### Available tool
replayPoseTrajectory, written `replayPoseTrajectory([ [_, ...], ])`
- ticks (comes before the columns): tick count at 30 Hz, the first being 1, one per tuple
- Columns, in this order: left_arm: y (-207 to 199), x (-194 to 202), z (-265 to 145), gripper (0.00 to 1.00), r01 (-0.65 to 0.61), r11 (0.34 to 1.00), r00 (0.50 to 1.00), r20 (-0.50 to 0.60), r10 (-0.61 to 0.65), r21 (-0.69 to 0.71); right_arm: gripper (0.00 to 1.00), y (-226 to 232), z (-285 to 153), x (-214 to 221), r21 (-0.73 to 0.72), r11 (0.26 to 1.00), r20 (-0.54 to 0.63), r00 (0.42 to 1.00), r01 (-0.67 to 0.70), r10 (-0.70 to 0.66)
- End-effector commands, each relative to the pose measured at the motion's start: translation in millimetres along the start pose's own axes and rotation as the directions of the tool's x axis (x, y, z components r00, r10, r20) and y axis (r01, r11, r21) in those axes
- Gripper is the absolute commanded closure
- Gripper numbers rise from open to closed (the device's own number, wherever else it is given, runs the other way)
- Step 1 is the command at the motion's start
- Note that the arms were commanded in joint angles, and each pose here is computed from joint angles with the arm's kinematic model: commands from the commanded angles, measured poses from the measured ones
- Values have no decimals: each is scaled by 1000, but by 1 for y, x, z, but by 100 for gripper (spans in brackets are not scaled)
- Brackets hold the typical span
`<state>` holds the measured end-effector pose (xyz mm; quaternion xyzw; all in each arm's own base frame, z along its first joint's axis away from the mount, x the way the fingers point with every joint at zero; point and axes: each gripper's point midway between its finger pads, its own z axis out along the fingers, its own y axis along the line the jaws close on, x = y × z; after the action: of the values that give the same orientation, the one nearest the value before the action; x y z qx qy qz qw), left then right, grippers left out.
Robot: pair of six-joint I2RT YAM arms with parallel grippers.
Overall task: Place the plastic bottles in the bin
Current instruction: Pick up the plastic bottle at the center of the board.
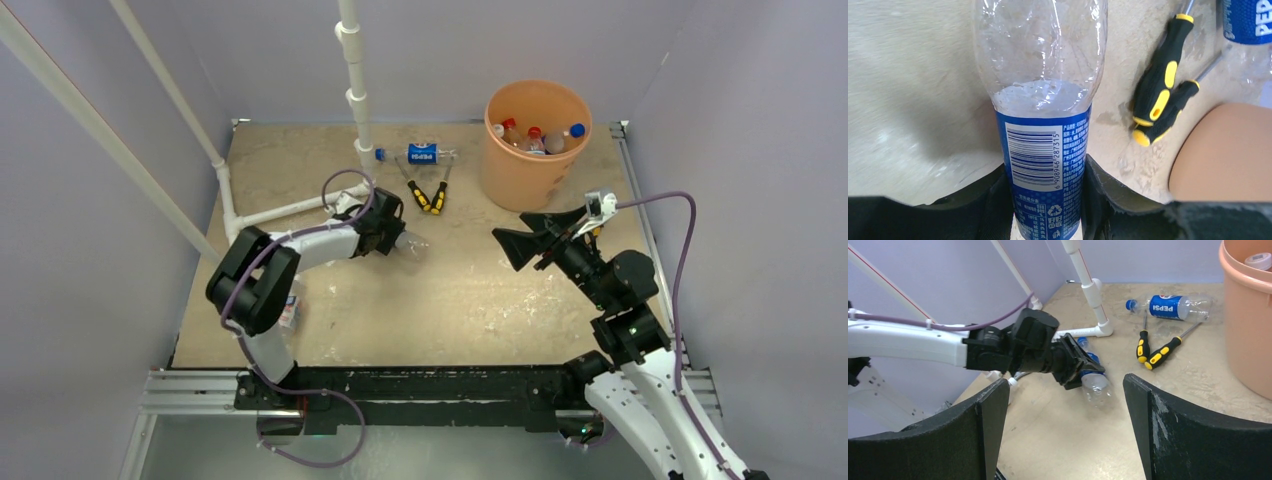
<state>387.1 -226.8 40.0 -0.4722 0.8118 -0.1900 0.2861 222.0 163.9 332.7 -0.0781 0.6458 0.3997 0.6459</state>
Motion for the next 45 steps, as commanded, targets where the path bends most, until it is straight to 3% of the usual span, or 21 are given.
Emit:
replayPoseTrajectory([
  [1, -20, -8, -56, 67, -75, 988, 997, -20, 78, 134, 13, 20, -5, -32, -47, 999, 68, 997, 25, -21],
  [4, -21, -11, -107, 68, -188, 954, 981, -4, 195, 234, 13, 25, -3, -36, -66, 997, 63, 997, 43, -39],
  [6, -22, -8, -138, 67, -292, 894, 953, 25, 301, 341, 13, 29, -3, -39, -82, 995, 60, 997, 55, -50],
  [9, -19, 7, -182, 65, -414, 715, 880, 46, 473, 563, 13, 39, -2, -41, -132, 989, 44, 997, 66, -61],
  [12, -14, 17, -228, 64, -432, 507, 834, 116, 540, 745, 12, 52, -2, -35, -206, 977, 16, 998, 56, -54],
  [15, -2, 24, -263, 64, -457, 314, 780, 205, 592, 832, 12, 68, -6, -25, -315, 948, -22, 999, 32, -41],
  [21, 13, 37, -300, 59, -482, 68, 675, 320, 665, 874, 10, 81, -5, 5, -456, 887, -122, 992, -73, 19],
  [25, 15, 50, -329, 59, -395, -87, 672, 352, 651, 915, 2, 83, -3, 17, -493, 855, -168, 982, -159, 86],
  [27, 12, 52, -338, 60, -369, -126, 679, 359, 641, 921, 1, 87, -1, 14, -508, 836, -175, 976, -205, 132],
  [32, 12, 59, -338, 61, -354, -137, 662, 352, 662, 925, 1, 99, 6, 0, -562, 797, -136, 975, -221, 174],
  [37, 9, 86, -353, 62, -331, -218, 586, 380, 716, 918, 1, 106, 30, 7, -525, 815, -184, 968, -243, 170],
  [42, 1, 92, -366, 63, -306, -254, 612, 394, 686, 917, 1, 105, 36, -6, -501, 834, -148, 973, -230, 180],
  [45, 0, 96, -368, 64, -293, -265, 611, 393, 687, 919, 6, 103, 37, -8, -489, 838, -140, 970, -242, 198],
])
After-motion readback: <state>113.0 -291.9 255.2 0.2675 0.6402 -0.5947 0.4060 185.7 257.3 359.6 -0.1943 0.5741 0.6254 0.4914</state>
